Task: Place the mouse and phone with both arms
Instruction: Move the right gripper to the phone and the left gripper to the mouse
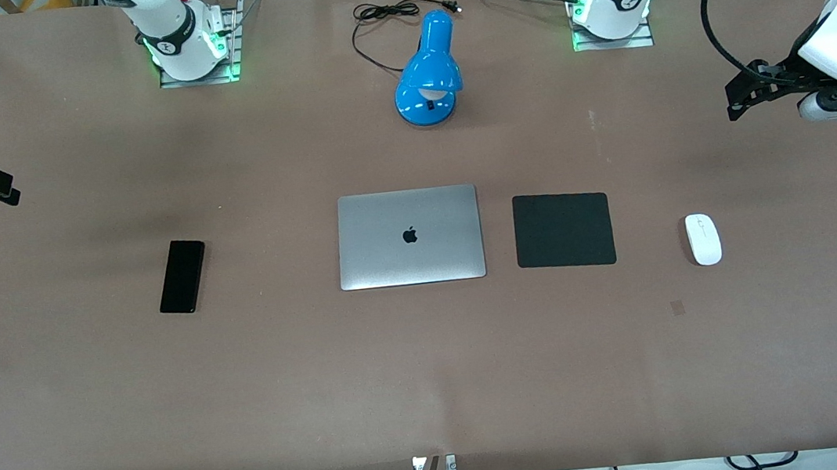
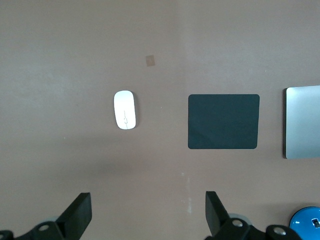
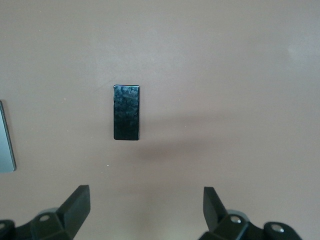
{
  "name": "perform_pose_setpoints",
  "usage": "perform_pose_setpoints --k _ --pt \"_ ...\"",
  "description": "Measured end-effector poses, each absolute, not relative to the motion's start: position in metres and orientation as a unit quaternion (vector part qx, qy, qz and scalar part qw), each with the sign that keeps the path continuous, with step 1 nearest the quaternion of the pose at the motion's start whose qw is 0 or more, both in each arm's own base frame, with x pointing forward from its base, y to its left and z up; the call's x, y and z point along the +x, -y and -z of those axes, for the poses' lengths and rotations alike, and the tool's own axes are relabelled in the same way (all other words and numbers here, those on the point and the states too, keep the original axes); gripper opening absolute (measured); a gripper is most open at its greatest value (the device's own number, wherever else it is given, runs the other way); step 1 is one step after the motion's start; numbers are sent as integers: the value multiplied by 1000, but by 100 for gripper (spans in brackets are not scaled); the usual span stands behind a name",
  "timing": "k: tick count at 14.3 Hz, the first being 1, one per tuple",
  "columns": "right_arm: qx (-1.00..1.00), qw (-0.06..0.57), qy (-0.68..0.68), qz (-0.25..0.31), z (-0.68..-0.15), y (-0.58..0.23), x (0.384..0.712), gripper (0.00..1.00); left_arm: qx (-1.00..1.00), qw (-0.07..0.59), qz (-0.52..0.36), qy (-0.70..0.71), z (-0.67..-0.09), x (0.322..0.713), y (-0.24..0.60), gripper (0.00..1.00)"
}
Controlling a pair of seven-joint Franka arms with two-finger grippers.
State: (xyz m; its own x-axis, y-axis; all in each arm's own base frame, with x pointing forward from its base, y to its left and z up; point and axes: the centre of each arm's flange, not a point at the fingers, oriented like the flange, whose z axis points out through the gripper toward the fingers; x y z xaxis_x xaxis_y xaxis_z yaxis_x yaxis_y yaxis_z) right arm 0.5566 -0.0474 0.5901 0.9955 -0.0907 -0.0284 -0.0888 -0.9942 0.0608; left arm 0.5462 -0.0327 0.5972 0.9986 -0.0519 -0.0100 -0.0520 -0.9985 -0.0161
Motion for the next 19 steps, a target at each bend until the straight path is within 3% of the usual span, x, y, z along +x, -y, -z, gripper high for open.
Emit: perform_pose_setpoints --k 10,15,19 --pt "998 30 42 30 -578 47 561 100 -999 8 -20 -28 -586 550 35 100" --pt "994 33 41 99 -501 45 587 100 -999 5 -43 -23 -567 566 28 100" --pt "992 33 37 113 -439 42 614 100 -997 0 -81 -9 -517 601 9 100"
